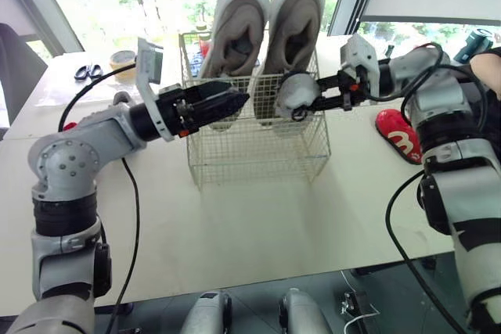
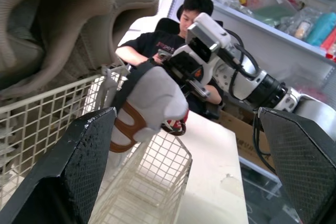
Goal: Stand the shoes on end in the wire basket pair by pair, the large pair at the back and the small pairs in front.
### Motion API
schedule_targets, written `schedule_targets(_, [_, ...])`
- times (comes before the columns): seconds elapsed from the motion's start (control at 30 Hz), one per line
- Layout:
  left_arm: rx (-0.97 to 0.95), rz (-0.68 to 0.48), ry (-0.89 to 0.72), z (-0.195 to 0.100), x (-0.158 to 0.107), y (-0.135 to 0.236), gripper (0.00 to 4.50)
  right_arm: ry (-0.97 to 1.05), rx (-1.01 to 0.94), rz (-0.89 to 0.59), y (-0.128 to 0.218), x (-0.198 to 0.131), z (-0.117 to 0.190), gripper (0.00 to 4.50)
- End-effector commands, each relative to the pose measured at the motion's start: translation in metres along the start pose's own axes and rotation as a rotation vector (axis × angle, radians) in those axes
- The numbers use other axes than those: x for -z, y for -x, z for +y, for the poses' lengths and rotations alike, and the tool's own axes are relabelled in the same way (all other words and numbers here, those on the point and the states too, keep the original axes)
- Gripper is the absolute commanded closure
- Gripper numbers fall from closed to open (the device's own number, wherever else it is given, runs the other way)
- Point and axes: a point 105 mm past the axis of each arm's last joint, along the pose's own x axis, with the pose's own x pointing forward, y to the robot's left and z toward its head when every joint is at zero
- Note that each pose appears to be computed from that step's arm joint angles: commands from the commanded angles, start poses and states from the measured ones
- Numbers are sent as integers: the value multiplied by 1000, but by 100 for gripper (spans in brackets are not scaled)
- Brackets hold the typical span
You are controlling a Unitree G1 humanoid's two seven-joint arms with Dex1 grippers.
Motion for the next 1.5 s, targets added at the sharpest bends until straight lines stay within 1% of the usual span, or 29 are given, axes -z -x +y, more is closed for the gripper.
schedule_targets(0.03, [10, -3, -47, -5, -4, 1, 0, 44, 34, -24, 13, -18, -8, 74])
schedule_targets(0.07, [11, -2, -47, -5, -3, 1, 0, 54, 39, -22, 15, -20, -8, 26])
schedule_targets(0.1, [12, 0, -49, -6, -3, 0, 0, 67, 46, -18, 18, -22, -9, 6])
schedule_targets(0.27, [8, 71, -101, -4, 6, -1, 0, 155, 93, -14, 36, -42, -11, 6])
schedule_targets(0.47, [-37, 177, -242, 5, 17, 5, 0, 232, 145, -4, 57, -60, 0, 6])
schedule_targets(0.57, [-140, 168, -284, 23, 7, 12, 0, 214, 143, -54, 61, -69, 17, 6])
schedule_targets(0.63, [-202, 153, -304, 34, -1, 17, 0, 193, 112, -94, 57, -75, 32, 6])
schedule_targets(0.67, [-268, 138, -311, 44, -7, 22, 0, 183, 90, -128, 53, -80, 43, 6])
schedule_targets(0.73, [-425, 110, -319, 69, -20, 33, 0, 164, 48, -189, 45, -91, 63, 6])
schedule_targets(0.8, [-649, 93, -285, 104, -30, 51, 0, 157, 17, -245, 37, -103, 80, 6])
schedule_targets(0.9, [-933, 112, -194, 143, -31, 86, 0, 140, 12, -289, 31, -113, 92, 6])
schedule_targets(0.97, [-1055, 148, -179, 158, -28, 106, 0, 128, 17, -293, 28, -114, 96, 6])
schedule_targets(1.03, [-1103, 165, -177, 164, -25, 113, 0, 114, 20, -297, 27, -113, 99, 6])
schedule_targets(1.13, [-1173, 188, -166, 177, -15, 117, 0, 91, 25, -306, 23, -111, 102, 6])
schedule_targets(1.3, [-1146, 187, -150, 184, -6, 109, 0, 68, 27, -312, 20, -111, 104, 6])
schedule_targets(1.5, [-1196, 190, -126, 190, 1, 120, 0, 47, 43, -303, 18, -109, 104, 6])
